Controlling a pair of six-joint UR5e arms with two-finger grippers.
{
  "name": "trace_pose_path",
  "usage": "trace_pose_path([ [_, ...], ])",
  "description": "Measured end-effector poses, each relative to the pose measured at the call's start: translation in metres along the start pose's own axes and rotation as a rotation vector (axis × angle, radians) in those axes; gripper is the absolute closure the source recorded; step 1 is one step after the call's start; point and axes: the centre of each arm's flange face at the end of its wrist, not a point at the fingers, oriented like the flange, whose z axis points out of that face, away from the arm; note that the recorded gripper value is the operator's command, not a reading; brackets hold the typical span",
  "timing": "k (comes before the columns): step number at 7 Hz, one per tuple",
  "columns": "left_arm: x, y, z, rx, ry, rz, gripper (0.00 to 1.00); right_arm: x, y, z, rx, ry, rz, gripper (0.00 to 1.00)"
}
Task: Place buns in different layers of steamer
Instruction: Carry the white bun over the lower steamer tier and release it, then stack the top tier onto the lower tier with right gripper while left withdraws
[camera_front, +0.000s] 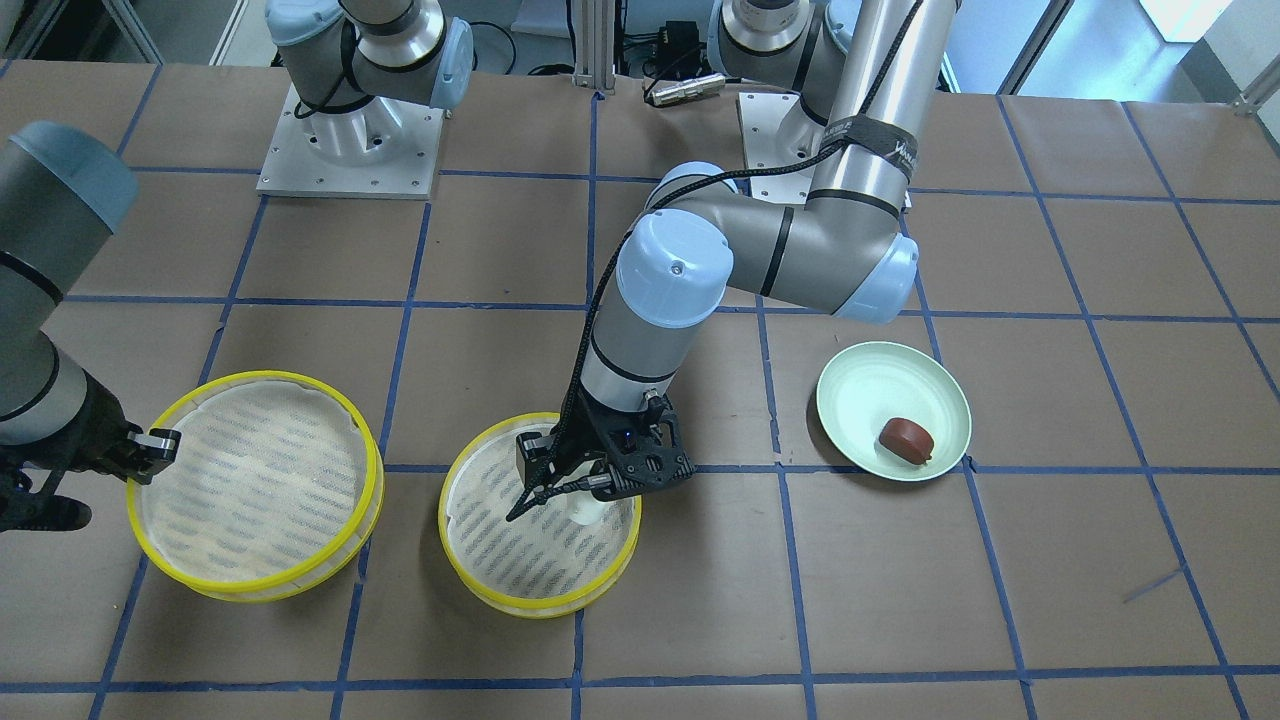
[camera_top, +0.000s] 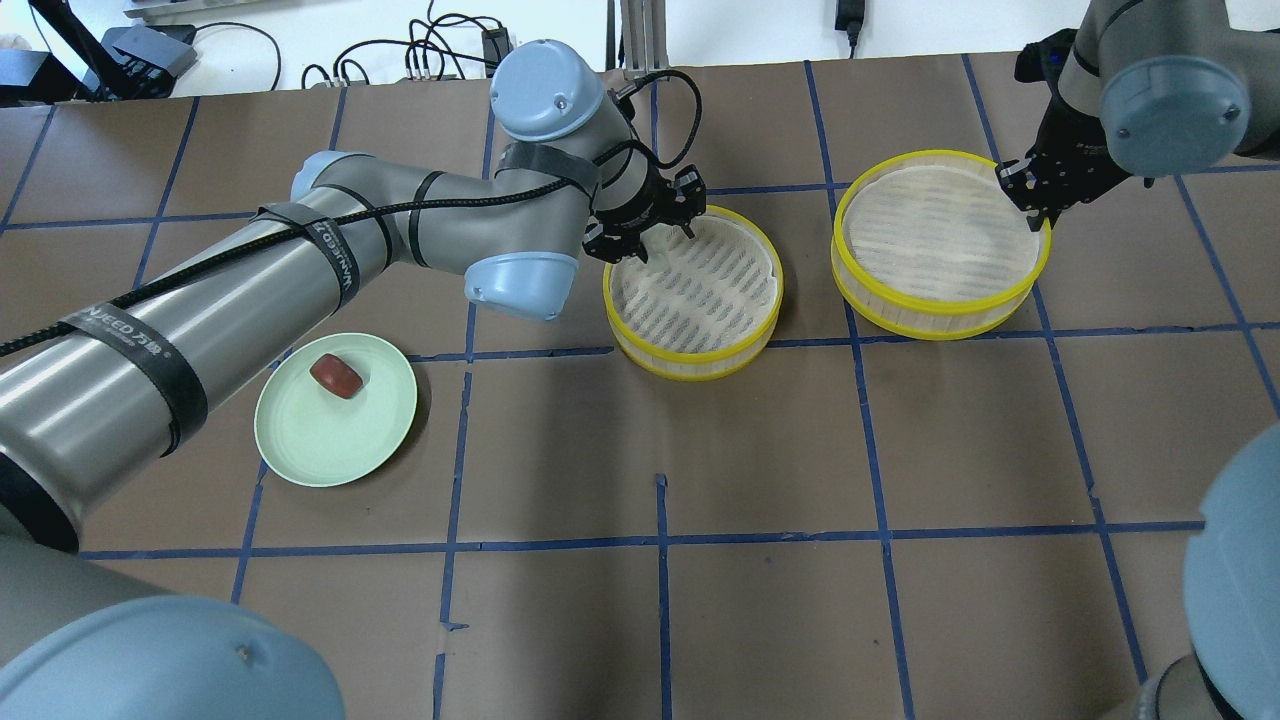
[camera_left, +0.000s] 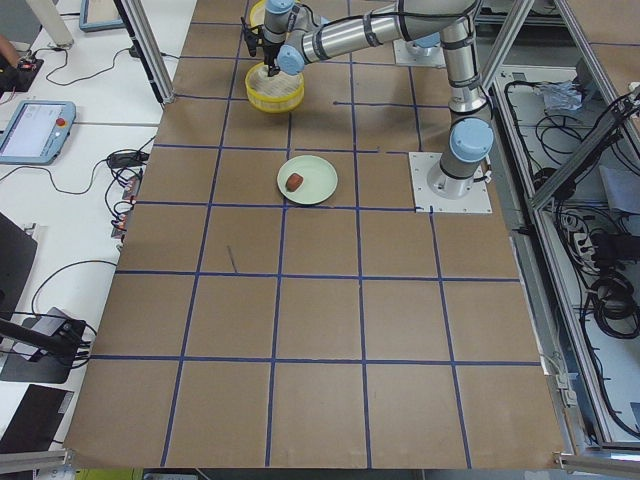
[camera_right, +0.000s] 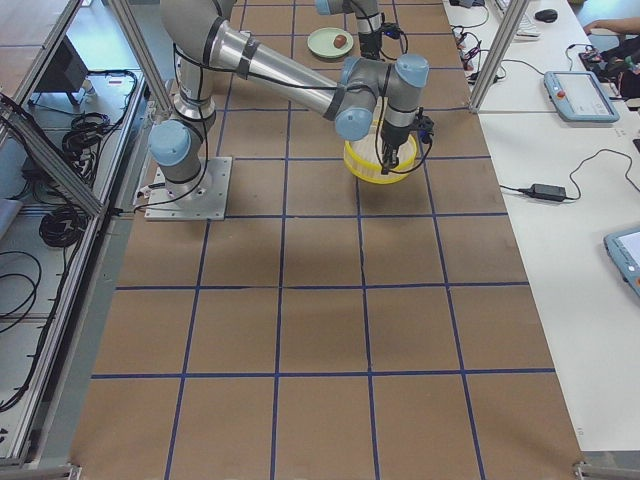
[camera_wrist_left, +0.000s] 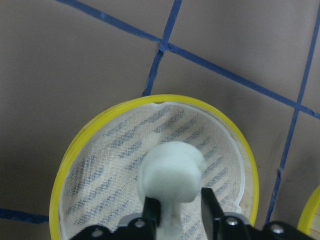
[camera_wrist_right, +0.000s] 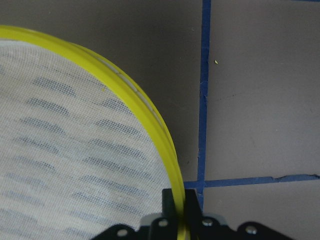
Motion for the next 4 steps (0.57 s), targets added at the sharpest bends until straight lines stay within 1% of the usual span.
trace_pose_path([
  [2, -0.003, 0.004, 0.004, -0.008, -0.007, 0.001, 0.00, 0.000, 0.000, -0.004, 0.006, 0.001, 0.038, 0.89],
  [4, -0.001, 0.004, -0.007, 0.004, 0.003, 0.030, 0.00, 0.000, -0.001, -0.007, 0.010, 0.004, 0.073, 0.88],
])
